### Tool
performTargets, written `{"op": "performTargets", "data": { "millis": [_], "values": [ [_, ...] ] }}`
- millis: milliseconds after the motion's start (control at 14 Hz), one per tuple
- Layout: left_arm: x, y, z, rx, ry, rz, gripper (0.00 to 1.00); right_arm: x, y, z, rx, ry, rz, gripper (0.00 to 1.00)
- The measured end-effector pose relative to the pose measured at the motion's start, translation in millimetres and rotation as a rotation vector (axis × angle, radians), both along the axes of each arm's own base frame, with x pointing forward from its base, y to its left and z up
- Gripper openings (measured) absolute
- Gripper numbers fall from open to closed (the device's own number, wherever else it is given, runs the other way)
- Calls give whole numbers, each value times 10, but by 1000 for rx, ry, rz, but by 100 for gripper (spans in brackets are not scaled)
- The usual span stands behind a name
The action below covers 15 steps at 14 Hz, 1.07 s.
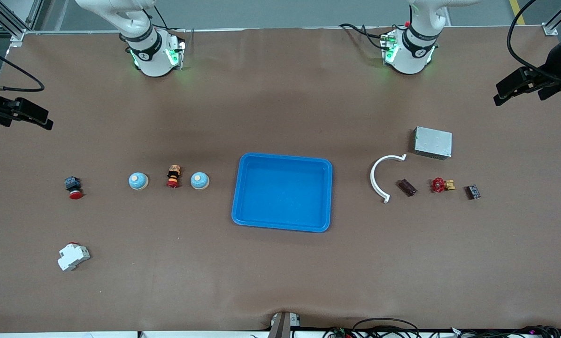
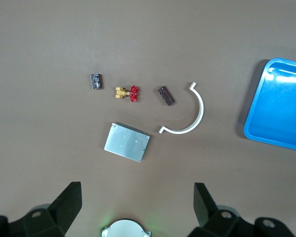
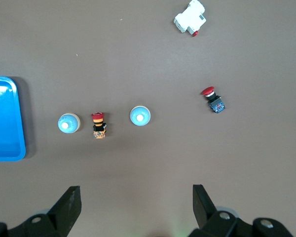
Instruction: Place electrolytic capacitor and blue bell in tray
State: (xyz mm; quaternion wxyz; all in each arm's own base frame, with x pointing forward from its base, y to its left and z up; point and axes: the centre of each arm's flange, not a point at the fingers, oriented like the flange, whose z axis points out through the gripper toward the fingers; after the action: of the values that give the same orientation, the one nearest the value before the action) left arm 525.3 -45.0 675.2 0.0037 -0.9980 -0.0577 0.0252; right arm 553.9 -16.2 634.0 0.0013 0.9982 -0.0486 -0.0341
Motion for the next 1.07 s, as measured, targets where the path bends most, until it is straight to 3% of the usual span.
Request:
{"op": "performTargets", "data": {
  "millis": [287,573,788,1074],
  "values": [
    [0,-6,0,2,0,-1,100,0,0,0,0,0,0,100],
    [24,7,-42,58,3,-4,100,0,0,0,0,0,0,100],
    [227,-125,-390,58,49,-22,100,1,0,4,0,-1,0,100],
    [580,-283,-1166,66,65,113,100,1,-1,6,0,-2,0,100]
  ]
}}
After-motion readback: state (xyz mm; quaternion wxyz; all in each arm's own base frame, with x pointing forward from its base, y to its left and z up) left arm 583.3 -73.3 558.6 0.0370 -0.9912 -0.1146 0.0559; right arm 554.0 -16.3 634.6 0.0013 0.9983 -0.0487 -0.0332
